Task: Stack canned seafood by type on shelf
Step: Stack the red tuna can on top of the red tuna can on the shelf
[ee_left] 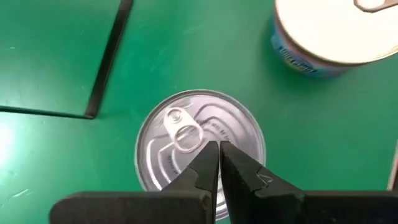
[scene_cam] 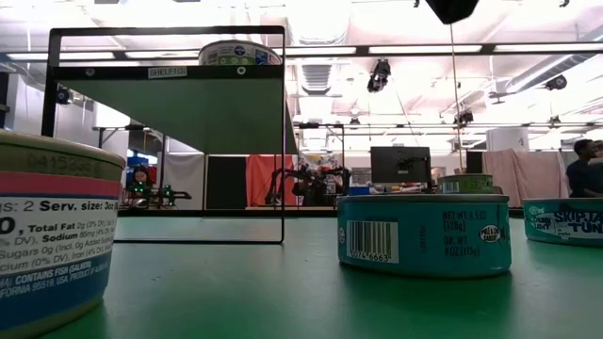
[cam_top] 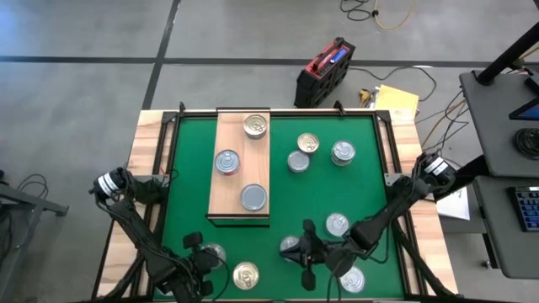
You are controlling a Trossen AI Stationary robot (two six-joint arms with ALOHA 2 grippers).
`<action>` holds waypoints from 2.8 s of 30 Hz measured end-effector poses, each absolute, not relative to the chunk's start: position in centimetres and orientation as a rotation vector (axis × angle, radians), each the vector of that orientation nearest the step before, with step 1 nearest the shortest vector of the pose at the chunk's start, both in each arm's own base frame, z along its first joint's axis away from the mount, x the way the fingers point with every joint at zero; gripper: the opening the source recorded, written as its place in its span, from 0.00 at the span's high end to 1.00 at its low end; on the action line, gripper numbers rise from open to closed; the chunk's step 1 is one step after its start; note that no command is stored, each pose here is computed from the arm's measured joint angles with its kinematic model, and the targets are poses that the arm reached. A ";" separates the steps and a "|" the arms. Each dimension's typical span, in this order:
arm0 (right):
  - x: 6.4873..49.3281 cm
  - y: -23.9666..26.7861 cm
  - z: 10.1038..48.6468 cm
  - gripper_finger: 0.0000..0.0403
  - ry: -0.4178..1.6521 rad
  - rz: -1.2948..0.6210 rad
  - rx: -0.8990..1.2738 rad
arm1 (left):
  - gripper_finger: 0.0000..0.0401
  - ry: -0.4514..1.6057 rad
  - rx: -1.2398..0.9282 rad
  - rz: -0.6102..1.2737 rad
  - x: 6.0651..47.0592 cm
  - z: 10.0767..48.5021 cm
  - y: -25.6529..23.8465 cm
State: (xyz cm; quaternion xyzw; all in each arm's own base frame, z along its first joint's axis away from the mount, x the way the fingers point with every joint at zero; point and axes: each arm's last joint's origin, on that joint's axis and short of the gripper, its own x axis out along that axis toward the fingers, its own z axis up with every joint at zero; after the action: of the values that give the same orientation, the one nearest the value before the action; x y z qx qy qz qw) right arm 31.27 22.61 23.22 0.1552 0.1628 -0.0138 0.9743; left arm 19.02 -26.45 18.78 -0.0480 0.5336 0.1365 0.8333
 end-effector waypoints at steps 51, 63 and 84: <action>45.5 26.4 22.7 0.98 0.433 -0.073 0.443 | 1.00 1.181 0.235 0.093 15.6 18.4 -27.6; 49.5 24.8 20.7 0.98 0.500 -0.233 0.629 | 1.00 1.105 0.342 0.084 14.7 18.5 -27.8; 50.0 24.2 19.5 0.98 0.500 -0.316 0.714 | 1.00 1.089 0.348 0.111 14.0 16.4 -26.9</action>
State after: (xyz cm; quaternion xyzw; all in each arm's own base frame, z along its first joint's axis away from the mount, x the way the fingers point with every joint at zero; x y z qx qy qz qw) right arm 50.00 24.17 19.55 0.3444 0.2414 -0.1526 0.8944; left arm 14.00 -26.93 16.44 0.1645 0.5150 0.0527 0.8396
